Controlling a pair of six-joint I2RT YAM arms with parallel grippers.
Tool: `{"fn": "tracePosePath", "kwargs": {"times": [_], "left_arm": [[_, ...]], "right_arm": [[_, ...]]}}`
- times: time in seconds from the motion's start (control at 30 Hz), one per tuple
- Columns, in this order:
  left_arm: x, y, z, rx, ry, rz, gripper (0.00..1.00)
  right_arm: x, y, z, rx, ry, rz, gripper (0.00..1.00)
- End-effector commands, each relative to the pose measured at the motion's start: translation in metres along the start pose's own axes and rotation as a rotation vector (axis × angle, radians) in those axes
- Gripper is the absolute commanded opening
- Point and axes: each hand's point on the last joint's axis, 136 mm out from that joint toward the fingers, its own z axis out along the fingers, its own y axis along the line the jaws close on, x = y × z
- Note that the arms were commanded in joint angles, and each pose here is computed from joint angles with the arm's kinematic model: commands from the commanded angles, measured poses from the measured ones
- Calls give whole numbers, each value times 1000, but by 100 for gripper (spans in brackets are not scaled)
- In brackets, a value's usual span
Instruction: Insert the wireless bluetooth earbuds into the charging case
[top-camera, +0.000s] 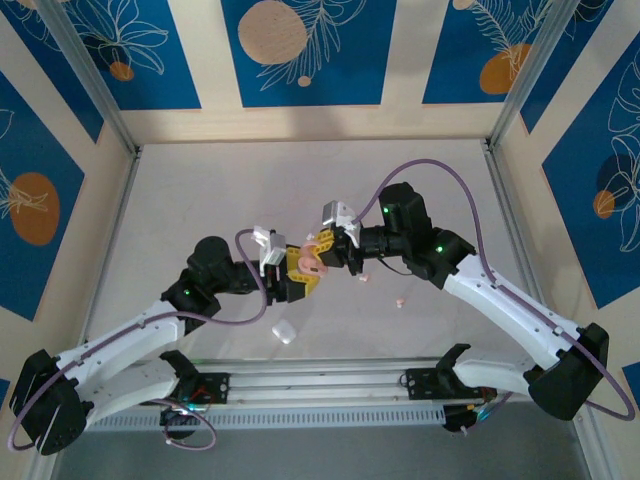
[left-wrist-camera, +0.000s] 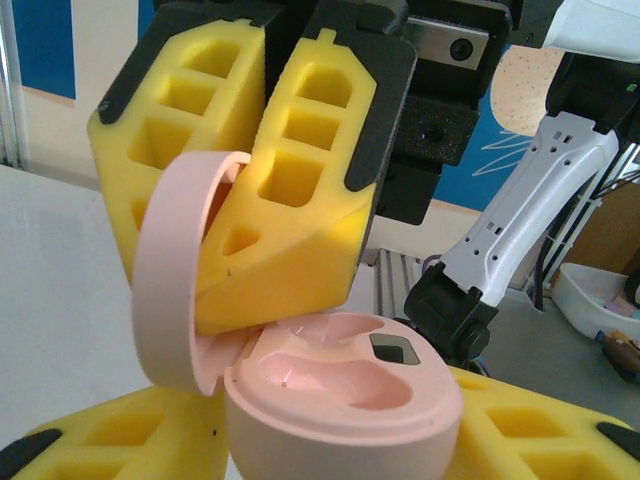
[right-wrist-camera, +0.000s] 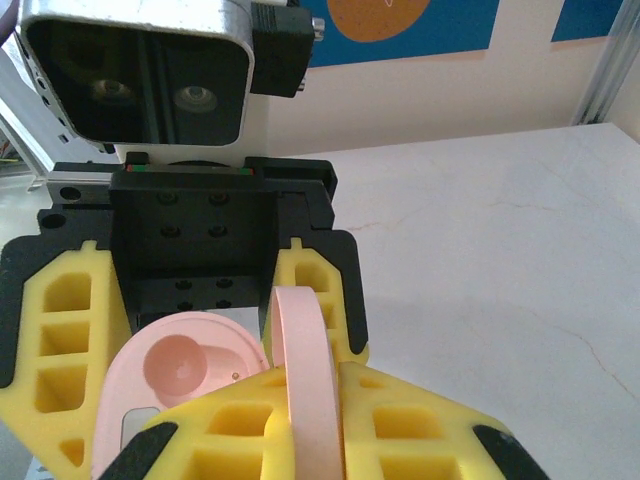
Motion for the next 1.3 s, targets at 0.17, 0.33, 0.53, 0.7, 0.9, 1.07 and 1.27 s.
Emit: {"fn": "tracePosePath", "kwargs": {"times": [0.17,0.33,0.53,0.7,0.9,1.07,1.27], "left_arm": [[-9,-4,0,13,-27,24,54],[-10,-5,0,16,-28,24,56],[-9,-5,0,19,-26,22,48],[-7,-5,1,21,-17,18,38],[-6,-3,0,7,-13,22,33],[-4,-2,-2,-2,-17,32,33],[-3,6,-4,-55,-35,46,33]], "right_arm": [[-2,7,-2,-13,-15,-25,9],[-3,8,-2,-12,-20,-29,9],[0,6,0,0,-7,-33,10],[0,8,-1,-6,-10,-35,12],[-7,2,-8,49,-28,17,29],[-11,-26,-32,234,-58,199,47],[-10,-34,-68,336,-139,463,58]]}}
